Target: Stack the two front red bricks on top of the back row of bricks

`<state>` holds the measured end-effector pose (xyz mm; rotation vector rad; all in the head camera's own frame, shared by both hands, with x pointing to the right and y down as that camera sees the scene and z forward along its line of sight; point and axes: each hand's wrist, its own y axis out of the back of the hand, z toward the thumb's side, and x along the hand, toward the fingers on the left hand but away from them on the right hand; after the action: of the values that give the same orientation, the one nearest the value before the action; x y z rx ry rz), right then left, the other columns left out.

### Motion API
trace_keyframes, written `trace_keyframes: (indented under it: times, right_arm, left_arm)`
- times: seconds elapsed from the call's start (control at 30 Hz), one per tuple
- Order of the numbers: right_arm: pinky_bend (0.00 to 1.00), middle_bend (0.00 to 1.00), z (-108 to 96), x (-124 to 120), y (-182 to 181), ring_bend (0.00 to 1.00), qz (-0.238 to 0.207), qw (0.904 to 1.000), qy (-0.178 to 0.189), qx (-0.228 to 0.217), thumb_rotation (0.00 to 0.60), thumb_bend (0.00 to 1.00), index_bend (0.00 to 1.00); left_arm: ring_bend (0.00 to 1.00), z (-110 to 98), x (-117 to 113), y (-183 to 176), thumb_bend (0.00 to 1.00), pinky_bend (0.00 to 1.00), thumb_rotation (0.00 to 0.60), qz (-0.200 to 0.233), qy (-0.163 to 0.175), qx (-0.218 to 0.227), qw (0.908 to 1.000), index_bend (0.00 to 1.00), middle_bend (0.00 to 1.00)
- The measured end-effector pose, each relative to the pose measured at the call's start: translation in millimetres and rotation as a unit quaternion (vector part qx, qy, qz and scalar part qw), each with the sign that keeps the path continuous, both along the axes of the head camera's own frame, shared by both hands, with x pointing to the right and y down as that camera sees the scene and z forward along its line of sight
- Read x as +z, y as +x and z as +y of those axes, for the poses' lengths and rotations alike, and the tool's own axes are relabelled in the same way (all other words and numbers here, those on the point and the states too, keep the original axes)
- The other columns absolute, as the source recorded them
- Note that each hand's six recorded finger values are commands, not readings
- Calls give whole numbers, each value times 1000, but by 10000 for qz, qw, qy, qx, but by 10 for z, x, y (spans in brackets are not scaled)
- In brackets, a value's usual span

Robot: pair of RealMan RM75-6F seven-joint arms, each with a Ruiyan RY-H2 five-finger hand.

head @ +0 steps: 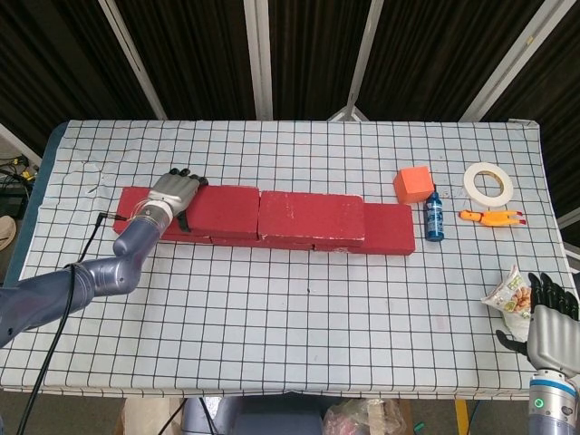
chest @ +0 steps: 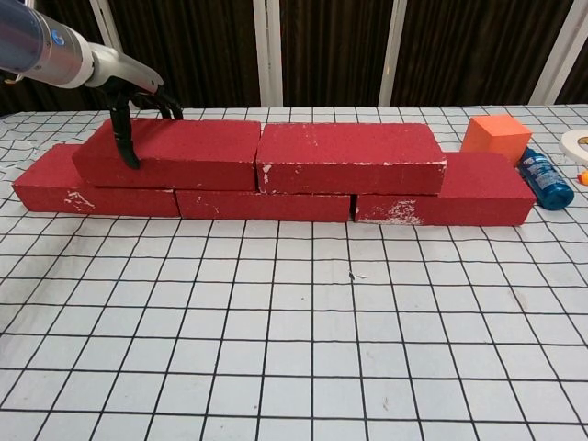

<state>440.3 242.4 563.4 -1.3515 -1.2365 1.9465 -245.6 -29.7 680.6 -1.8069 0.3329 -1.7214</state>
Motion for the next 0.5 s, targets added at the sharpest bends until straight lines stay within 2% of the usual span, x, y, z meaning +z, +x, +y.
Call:
trace_keyframes:
  times: [0.5]
  right_arm:
    - [0,0,0,2,1,0,18,10000,1,19,600,184,32]
  left_arm:
    - [0,-5,11,13,0,50,600,-40,18,-6,10000,123,29]
